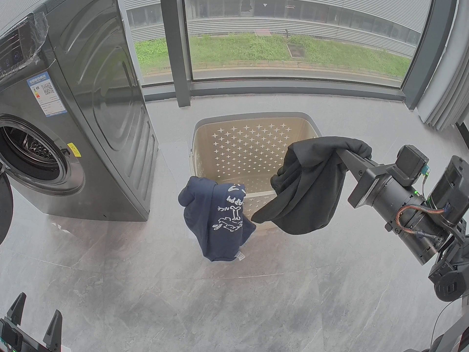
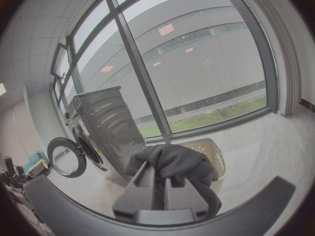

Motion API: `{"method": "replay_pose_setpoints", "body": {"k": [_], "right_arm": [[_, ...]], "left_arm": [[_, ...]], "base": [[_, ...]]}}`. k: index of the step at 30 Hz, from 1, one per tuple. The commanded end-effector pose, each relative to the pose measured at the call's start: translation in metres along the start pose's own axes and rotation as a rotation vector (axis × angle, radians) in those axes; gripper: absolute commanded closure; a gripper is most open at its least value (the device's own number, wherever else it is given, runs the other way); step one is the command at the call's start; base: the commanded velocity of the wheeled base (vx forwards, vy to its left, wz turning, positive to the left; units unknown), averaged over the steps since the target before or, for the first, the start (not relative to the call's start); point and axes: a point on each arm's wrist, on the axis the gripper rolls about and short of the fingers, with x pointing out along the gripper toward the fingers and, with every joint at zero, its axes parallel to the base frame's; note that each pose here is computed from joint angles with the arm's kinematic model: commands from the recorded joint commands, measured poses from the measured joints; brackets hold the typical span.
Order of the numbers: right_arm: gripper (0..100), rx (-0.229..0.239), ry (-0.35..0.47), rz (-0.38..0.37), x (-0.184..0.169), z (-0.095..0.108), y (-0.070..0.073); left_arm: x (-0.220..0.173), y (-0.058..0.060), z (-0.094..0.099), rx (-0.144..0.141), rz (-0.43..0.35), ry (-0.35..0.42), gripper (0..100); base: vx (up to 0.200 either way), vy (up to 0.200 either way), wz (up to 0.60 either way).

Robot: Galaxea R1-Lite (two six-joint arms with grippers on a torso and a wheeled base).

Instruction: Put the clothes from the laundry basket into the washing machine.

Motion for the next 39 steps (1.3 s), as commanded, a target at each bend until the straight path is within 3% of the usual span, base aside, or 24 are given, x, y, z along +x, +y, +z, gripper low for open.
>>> {"method": "replay_pose_setpoints", "body": {"k": [1,39], "right_arm": [[100,0.007,-0.011,0.017,-0.0011,0.0020,0.0040],[100,0.015,-0.030,0.029,-0.0011,0.0069,0.0053]], "left_arm": [[0.0005,0.0002,-0.0042,0.000,0.001,0.007,0],[0.0005,0.0002,-0.0042,-0.002,0.001,0.007,0]], "base": [[0.000,0.200,0.00],[0.000,0.200,0.00]]}}
